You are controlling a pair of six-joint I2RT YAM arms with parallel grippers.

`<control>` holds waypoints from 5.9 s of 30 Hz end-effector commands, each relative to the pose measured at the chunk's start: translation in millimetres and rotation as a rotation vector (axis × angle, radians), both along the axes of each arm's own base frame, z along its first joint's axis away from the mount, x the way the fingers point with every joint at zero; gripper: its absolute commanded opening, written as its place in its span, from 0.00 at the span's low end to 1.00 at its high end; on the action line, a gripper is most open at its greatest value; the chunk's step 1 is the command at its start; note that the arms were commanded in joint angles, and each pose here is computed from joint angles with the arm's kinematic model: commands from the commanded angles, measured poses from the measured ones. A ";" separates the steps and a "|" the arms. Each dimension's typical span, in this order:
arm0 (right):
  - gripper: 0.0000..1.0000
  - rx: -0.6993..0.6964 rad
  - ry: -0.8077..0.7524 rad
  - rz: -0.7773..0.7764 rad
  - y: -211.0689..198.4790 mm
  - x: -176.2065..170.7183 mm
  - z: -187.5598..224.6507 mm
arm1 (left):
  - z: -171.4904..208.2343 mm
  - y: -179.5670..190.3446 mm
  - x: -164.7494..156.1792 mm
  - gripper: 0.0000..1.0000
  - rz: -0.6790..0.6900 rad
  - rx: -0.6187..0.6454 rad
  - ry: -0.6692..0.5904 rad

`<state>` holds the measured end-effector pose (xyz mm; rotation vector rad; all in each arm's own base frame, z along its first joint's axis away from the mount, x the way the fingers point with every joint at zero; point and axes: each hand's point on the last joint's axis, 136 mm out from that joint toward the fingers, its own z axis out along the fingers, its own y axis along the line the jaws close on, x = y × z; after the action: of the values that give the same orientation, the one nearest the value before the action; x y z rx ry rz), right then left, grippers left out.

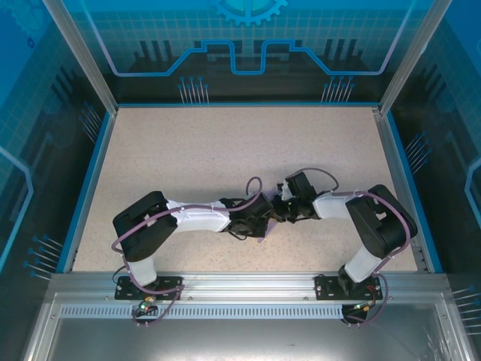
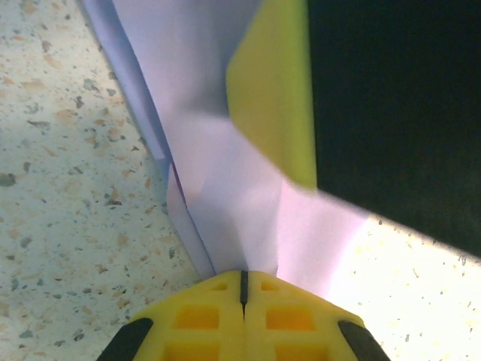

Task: Fold a paper plane with a square sheet of paper (pick it up from the middle)
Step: Fourth fold the wing at the center of the table.

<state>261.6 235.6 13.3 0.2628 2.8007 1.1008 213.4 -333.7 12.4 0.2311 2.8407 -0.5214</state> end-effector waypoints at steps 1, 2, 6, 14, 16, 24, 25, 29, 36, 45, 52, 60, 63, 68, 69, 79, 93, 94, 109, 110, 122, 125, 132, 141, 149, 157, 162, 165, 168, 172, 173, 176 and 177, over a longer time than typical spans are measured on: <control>0.10 -0.135 -0.003 -0.057 -19.8 12.5 -10.8 | -46.9 43.1 -31.9 0.00 -0.047 0.214 0.089; 0.10 -0.150 -0.009 -0.062 -22.2 15.2 -9.6 | -47.1 44.2 -32.1 0.00 -0.048 0.218 0.086; 0.10 -0.166 -0.018 -0.088 -31.3 28.3 -7.0 | -50.7 48.7 -34.0 0.00 -0.054 0.239 0.086; 0.10 -0.181 -0.025 -0.102 -43.8 56.5 -11.6 | -54.8 52.8 -37.5 0.00 -0.065 0.253 0.087; 0.10 -0.188 -0.033 -0.104 -46.0 64.3 -10.4 | -56.0 53.9 -38.2 0.00 -0.065 0.256 0.088; 0.10 -0.201 -0.062 -0.112 -51.1 92.6 -2.1 | -59.0 57.6 -40.5 0.00 -0.070 0.270 0.096; 0.10 -0.204 -0.064 -0.110 -50.8 95.6 -1.7 | -59.2 57.9 -40.6 0.00 -0.071 0.271 0.095; 0.10 -0.214 -0.065 -0.109 -51.9 107.3 -4.5 | -59.4 59.8 -41.2 0.00 -0.070 0.276 0.096; 0.10 -0.232 -0.076 -0.103 -56.3 123.6 -3.9 | -56.9 60.3 -42.3 0.00 -0.073 0.265 0.093; 0.10 -0.188 -0.146 -0.064 -63.4 94.9 44.4 | -53.5 52.9 -37.6 0.00 -0.073 0.238 0.073; 0.10 -0.015 -0.062 0.009 -23.5 44.8 40.0 | -51.0 43.5 -33.2 0.00 -0.075 0.208 0.061; 0.10 -0.048 -0.082 0.028 -7.5 70.6 19.9 | -51.6 41.6 -32.8 0.00 -0.080 0.208 0.063; 0.09 -0.112 -0.083 0.031 -13.4 78.6 9.1 | -51.7 43.2 -33.8 0.00 -0.083 0.213 0.066; 0.09 -0.192 -0.082 0.018 -27.1 93.7 -5.3 | -53.7 44.7 -36.0 0.00 -0.082 0.212 0.074; 0.09 -0.202 -0.078 0.014 -30.5 96.3 -8.1 | -54.1 45.5 -36.5 0.00 -0.082 0.215 0.075; 0.08 -0.184 -0.130 -0.005 -51.2 116.0 -4.7 | -56.2 46.3 -38.2 0.00 -0.084 0.216 0.083; 0.09 0.025 -0.183 0.072 -16.0 42.7 47.6 | -55.6 37.0 -33.1 0.00 -0.102 0.207 0.074; 0.09 0.036 -0.162 0.071 -12.7 36.2 44.0 | -54.9 35.8 -32.4 0.00 -0.100 0.202 0.072; 0.08 -0.094 -0.011 0.128 -10.7 1.9 -27.5 | -26.0 22.2 -28.0 0.00 -0.099 0.131 0.040; 0.08 -0.104 -0.005 0.129 -12.9 0.2 -30.4 | -21.6 20.7 -26.9 0.00 -0.095 0.124 0.037; 0.07 -0.135 0.033 0.148 -19.0 -10.9 -46.9 | 14.5 -0.9 -23.7 0.00 -0.081 -0.007 -0.002; 0.07 -0.132 0.041 0.151 -19.0 -12.5 -48.6 | 14.8 -3.8 -24.0 0.00 -0.082 -0.022 0.001; 0.07 -0.135 0.047 0.150 -20.3 -14.4 -51.0 | 33.2 0.6 -14.4 0.00 -0.070 0.004 -0.056; 0.07 -0.137 0.051 0.151 -21.5 -15.4 -53.0 | 25.0 -12.9 -19.2 0.00 -0.088 -0.032 -0.010; 0.06 -0.137 0.057 0.147 -25.5 -16.7 -53.9 | 5.9 -8.6 -21.5 0.00 -0.093 0.009 0.011; 0.06 -0.138 0.060 0.142 -27.6 -17.6 -54.2 | -3.4 -4.2 -24.2 0.00 -0.103 0.032 0.024; 0.06 -0.141 0.064 0.132 -30.8 -17.5 -55.9 | -17.8 -0.6 -31.0 0.00 -0.129 0.066 0.057; 0.06 -0.139 0.071 0.120 -33.1 -17.2 -57.2 | -26.7 5.3 -36.4 0.00 -0.150 0.123 0.073; 0.06 -0.132 0.078 0.114 -33.4 -17.1 -58.0 | -37.0 12.6 -42.3 0.00 -0.174 0.206 0.092; 0.05 -0.122 0.089 0.105 -33.7 -16.4 -61.1 | -42.1 14.4 -49.9 0.00 -0.203 0.256 0.098; 0.06 -0.123 0.090 0.104 -34.3 -16.3 -62.1 | -42.5 14.8 -52.8 0.00 -0.216 0.269 0.096; 0.05 -0.122 0.099 0.100 -35.6 -15.4 -65.1 | -37.7 11.4 -61.1 0.00 -0.253 0.264 0.092; 0.05 -0.125 0.102 0.098 -36.2 -15.5 -66.1 | -35.0 9.8 -63.5 0.00 -0.270 0.263 0.091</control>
<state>273.1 238.7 8.9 0.0030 2.7596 1.2707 193.0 -336.8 11.7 0.3765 2.8884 -0.3533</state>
